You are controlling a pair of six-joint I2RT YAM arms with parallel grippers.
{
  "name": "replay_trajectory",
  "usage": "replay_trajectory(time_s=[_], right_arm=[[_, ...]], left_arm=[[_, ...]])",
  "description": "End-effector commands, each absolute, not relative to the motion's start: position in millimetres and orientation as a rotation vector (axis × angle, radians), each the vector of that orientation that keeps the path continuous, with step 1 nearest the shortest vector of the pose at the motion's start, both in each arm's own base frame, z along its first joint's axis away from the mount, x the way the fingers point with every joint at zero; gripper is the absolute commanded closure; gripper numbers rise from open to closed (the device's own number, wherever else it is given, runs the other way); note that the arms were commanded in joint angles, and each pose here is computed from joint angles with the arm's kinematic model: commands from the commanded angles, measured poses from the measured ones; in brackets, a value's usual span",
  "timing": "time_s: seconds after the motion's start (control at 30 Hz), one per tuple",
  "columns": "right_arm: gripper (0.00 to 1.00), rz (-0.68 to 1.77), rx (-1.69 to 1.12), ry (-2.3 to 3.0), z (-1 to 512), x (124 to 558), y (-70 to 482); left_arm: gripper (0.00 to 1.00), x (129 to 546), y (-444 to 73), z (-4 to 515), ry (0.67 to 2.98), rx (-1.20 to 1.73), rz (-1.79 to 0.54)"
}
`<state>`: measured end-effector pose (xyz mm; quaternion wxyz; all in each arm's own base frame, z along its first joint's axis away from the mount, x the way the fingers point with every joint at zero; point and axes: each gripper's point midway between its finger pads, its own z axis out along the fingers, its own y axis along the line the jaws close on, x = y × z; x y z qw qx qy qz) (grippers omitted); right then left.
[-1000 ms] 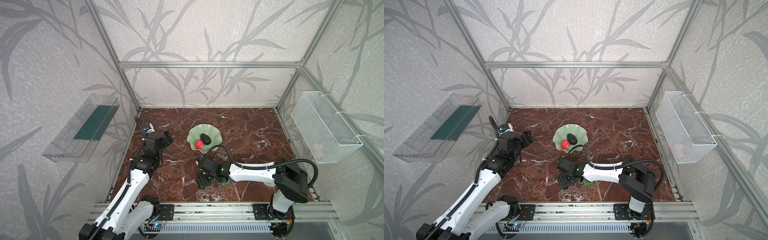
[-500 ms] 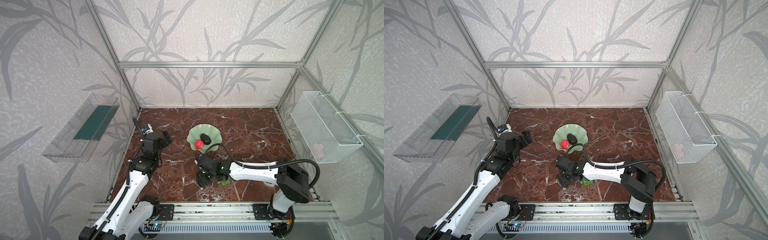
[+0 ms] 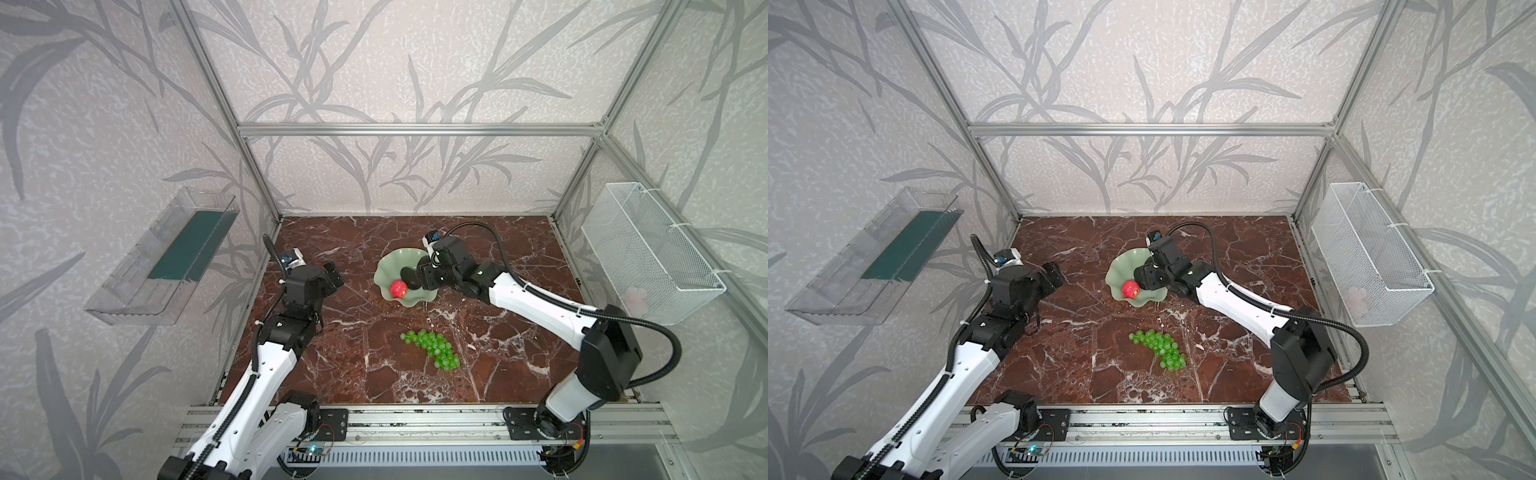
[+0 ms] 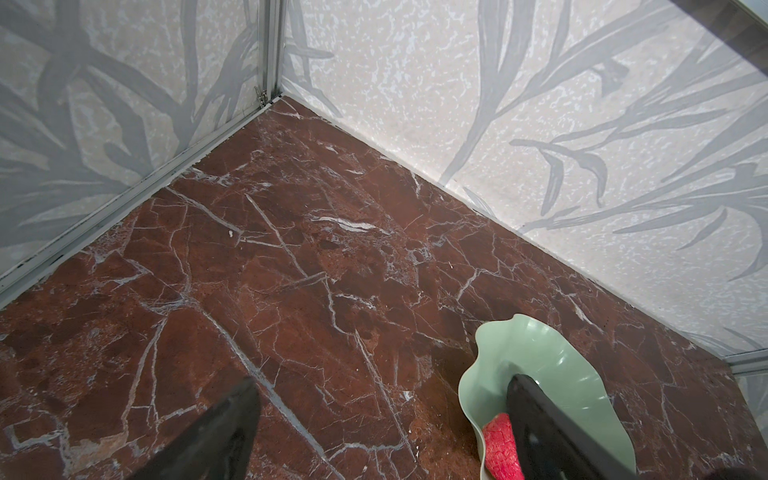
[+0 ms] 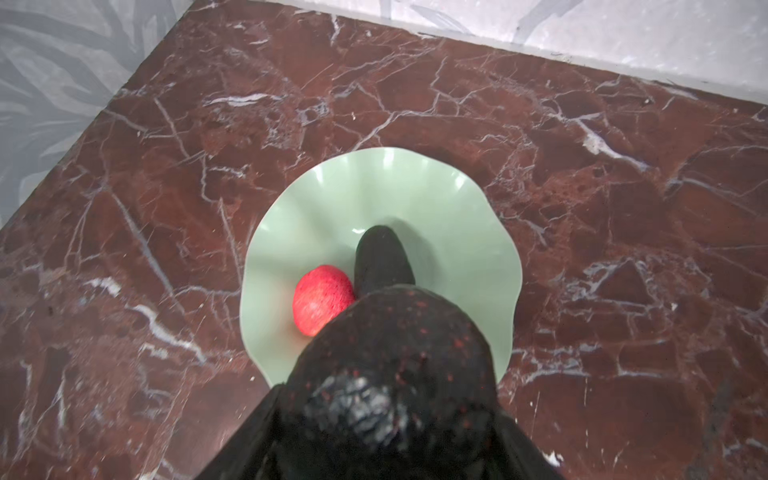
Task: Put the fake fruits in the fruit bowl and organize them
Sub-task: 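Place the second avocado into the bowl with the right gripper, then move the right gripper to the green grapes and grasp the bunch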
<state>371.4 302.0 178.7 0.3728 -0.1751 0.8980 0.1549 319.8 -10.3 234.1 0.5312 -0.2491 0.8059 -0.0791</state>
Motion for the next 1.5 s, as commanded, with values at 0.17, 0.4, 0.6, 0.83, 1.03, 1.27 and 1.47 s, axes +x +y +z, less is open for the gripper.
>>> replay_trajectory(time_s=[0.17, 0.4, 0.6, 0.83, 1.03, 1.27, 1.47], right_arm=[[0.53, 0.471, -0.38, 2.353, 134, 397, 317], [0.52, 0.539, -0.24, 2.413, 98, 399, 312], [0.45, 0.586, -0.199, 2.441, 86, 395, 312], [0.24, 0.587, -0.194, 2.408, 97, 392, 307], [0.16, 0.546, -0.218, 2.336, 131, 388, 294], [0.13, 0.539, -0.358, 2.27, 156, 346, 274], [0.06, 0.644, -0.66, 2.136, 134, 269, 281]], left_arm=[[0.07, 314, -5, 226, 1.936, -0.628, -0.179], [0.07, 314, -4, 225, 1.936, -0.631, -0.177], [0.07, 313, -3, 224, 1.934, -0.635, -0.174], [0.07, 312, -3, 225, 1.931, -0.636, -0.176], [0.07, 312, -3, 226, 1.924, -0.64, -0.182], [0.07, 311, -2, 225, 1.915, -0.646, -0.19], [0.07, 315, -4, 223, 1.915, -0.649, -0.202]])
